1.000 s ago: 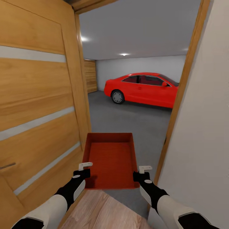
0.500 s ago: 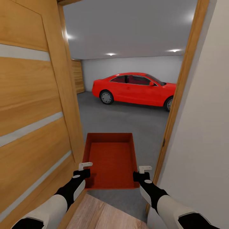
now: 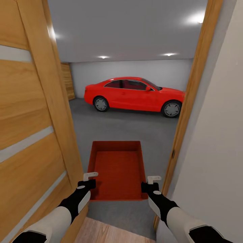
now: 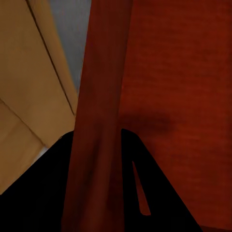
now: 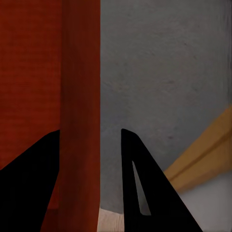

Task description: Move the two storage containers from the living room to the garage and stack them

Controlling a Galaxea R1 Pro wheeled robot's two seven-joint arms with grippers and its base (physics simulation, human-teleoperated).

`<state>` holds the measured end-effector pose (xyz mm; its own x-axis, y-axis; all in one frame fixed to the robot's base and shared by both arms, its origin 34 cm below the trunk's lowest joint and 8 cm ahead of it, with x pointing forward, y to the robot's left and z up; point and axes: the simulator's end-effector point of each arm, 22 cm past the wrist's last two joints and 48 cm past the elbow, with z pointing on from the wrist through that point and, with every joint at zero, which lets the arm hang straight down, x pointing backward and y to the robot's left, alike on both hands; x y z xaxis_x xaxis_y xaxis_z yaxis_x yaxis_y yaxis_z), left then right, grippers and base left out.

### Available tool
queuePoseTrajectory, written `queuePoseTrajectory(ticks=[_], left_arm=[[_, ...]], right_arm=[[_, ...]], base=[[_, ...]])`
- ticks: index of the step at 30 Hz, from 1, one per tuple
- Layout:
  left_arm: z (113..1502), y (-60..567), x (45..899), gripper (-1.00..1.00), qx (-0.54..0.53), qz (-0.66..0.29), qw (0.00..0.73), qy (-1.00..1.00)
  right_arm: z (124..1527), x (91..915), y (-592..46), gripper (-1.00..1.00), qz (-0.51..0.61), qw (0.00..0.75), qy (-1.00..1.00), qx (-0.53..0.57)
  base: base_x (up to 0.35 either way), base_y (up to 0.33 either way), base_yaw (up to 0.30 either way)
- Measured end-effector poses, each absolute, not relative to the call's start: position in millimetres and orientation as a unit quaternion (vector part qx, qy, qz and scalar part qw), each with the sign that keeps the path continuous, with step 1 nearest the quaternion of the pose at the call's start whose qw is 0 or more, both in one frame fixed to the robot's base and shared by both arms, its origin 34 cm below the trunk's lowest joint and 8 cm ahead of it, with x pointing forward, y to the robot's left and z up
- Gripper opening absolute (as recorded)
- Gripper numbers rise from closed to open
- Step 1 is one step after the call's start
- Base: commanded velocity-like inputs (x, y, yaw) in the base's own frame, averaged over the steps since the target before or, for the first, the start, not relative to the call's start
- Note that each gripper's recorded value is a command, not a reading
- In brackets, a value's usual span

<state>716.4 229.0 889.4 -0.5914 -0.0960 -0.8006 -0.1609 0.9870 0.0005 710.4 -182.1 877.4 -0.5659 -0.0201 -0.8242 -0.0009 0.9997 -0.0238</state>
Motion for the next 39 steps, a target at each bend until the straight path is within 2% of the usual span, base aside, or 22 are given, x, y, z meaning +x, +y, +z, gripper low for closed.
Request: queuePoseTrajectory(ticks=[19, 39], left_arm=[[889.4, 229.0, 716.4, -1.00, -0.072, 0.036, 0.446, 0.891], [888.8, 228.8, 716.3, -1.00, -0.072, 0.036, 0.445, 0.892]], right_arm=[[877.4, 710.4, -182.1, -1.00, -0.010, 0.466, 0.885, -0.006], [876.6, 710.4, -182.5, -1.00, -0.011, 0.465, 0.885, -0.006]], base=[[0.200, 0.228, -0.247], [0.029, 0.024, -0.010]])
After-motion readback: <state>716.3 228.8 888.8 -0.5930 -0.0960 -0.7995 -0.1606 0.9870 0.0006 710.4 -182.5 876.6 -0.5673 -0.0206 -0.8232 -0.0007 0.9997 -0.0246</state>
